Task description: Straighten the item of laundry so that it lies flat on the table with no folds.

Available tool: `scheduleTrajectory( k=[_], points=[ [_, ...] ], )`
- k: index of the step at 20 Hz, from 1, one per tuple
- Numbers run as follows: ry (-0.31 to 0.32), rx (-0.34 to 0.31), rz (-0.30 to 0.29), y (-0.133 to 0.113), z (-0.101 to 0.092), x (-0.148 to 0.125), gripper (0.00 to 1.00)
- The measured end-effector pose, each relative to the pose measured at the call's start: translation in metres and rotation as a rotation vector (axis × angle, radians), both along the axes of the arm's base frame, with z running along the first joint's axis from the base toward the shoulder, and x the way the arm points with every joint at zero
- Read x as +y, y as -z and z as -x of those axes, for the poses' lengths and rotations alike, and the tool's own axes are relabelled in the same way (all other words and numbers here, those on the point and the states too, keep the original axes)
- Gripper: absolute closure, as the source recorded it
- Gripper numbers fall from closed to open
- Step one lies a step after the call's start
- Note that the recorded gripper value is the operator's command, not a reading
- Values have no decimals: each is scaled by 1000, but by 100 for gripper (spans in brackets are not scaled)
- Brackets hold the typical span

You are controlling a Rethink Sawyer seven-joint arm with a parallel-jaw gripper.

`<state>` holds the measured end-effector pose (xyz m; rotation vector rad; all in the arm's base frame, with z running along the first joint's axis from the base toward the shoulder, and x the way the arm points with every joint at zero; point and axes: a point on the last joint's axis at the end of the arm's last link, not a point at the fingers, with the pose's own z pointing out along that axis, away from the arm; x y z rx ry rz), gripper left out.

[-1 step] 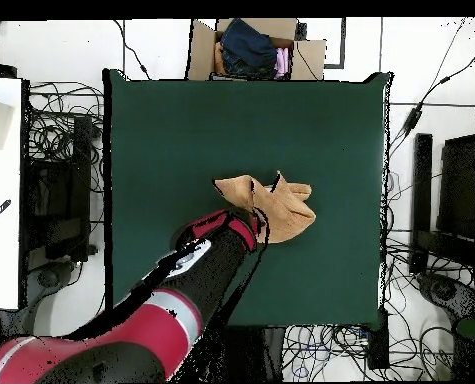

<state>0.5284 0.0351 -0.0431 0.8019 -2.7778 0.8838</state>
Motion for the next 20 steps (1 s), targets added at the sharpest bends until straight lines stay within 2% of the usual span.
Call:
scheduleTrajectory(
  k=[6, 10, 17, 18, 20],
  points=[
    [29, 44, 59, -6, 7, 17, 100],
    [39, 50, 77, -8, 10, 19, 100],
    [71, 36, 70, -8, 7, 20, 100],
    [86, 29, 62, -7, 5, 21, 0],
    [90, 27, 60, -7, 5, 22, 0]
  ],
)
